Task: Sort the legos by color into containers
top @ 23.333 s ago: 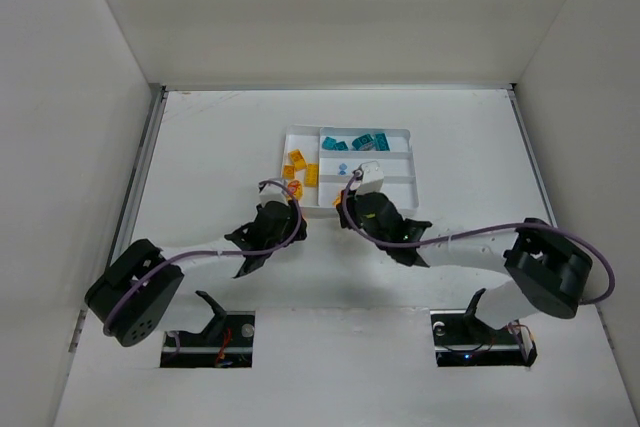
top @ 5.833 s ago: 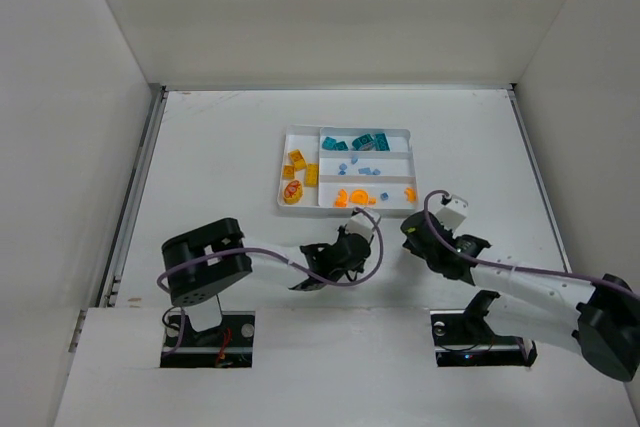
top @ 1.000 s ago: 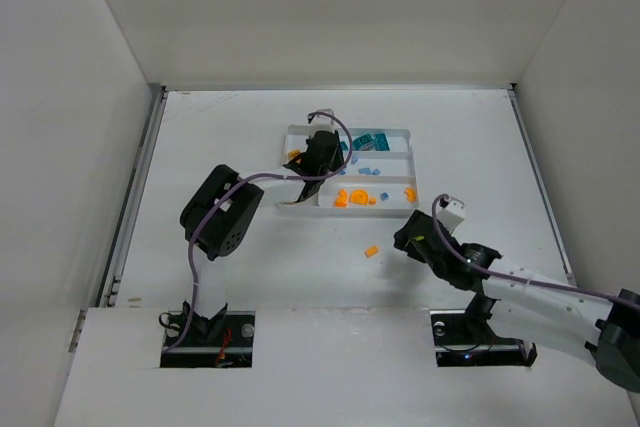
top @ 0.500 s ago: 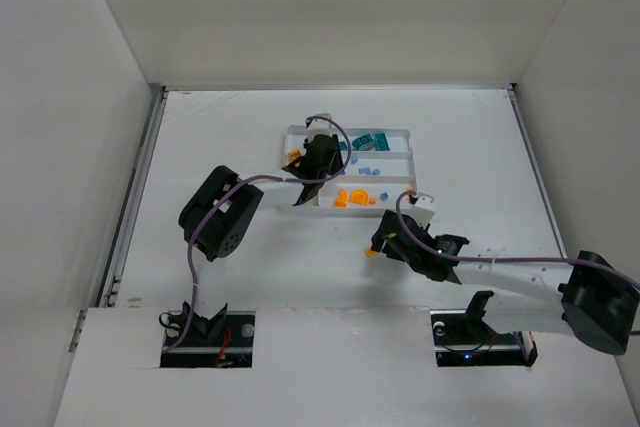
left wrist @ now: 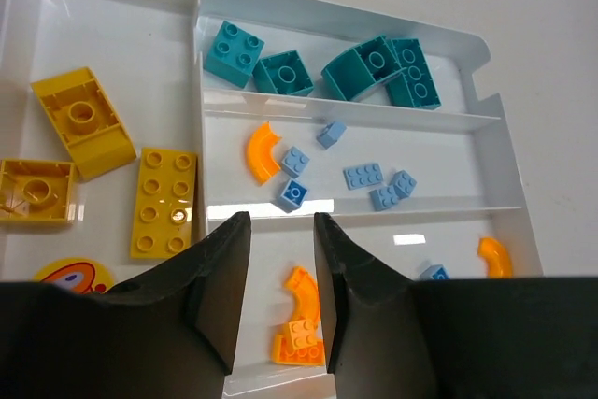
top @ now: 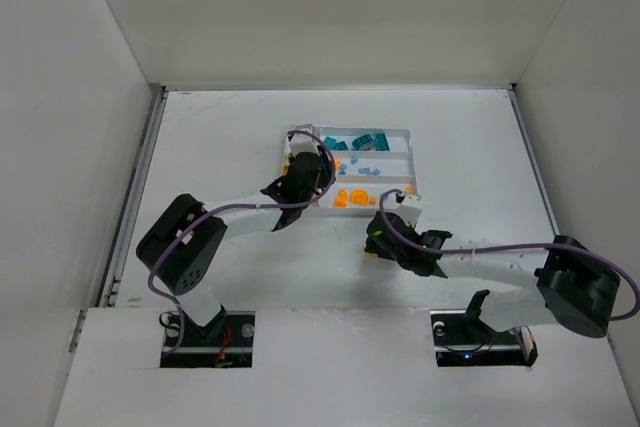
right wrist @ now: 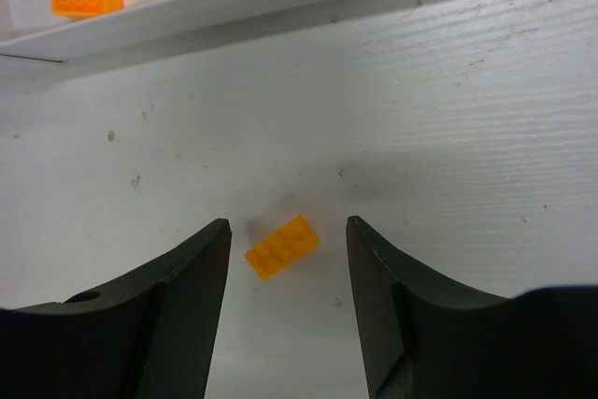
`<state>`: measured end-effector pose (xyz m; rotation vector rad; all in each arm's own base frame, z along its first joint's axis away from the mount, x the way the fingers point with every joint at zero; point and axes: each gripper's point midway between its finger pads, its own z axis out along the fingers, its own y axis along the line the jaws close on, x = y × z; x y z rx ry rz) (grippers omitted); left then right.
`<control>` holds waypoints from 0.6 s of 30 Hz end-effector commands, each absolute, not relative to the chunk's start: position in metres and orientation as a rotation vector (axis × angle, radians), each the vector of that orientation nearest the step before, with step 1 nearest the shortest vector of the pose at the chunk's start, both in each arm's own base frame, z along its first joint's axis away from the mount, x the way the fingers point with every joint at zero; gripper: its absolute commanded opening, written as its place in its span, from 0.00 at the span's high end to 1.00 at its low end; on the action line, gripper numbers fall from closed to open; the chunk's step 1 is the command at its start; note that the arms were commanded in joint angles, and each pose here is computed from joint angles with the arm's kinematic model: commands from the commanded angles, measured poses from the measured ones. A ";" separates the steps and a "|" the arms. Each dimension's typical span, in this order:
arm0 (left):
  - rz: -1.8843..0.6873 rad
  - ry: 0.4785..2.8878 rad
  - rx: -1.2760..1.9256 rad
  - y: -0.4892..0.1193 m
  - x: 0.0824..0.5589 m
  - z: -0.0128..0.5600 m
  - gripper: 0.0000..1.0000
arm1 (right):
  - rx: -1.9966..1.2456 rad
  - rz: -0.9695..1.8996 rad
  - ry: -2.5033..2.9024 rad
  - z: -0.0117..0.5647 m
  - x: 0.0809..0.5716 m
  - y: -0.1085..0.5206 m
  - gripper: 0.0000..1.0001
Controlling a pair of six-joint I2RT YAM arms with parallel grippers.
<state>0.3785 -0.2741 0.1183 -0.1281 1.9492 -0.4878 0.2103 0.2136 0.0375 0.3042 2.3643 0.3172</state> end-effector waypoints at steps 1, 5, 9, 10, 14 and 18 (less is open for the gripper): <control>-0.522 1.909 -0.146 -0.280 0.399 0.135 0.70 | 0.303 0.384 2.297 0.065 0.226 0.230 0.42; -0.449 1.949 -0.088 -0.291 0.424 0.130 0.70 | 0.326 0.386 2.280 0.064 0.223 0.220 0.42; -0.350 2.015 0.026 -0.306 0.441 0.118 0.74 | 0.337 0.433 2.250 0.069 0.218 0.215 0.41; -0.321 2.031 0.057 -0.309 0.444 0.114 0.76 | 0.331 0.436 2.246 0.070 0.218 0.213 0.41; -0.228 2.090 0.114 -0.308 0.450 0.098 0.80 | 0.332 0.437 2.219 0.075 0.222 0.203 0.41; -0.182 2.127 0.153 -0.304 0.453 0.084 0.81 | 0.326 0.443 2.200 0.076 0.227 0.198 0.41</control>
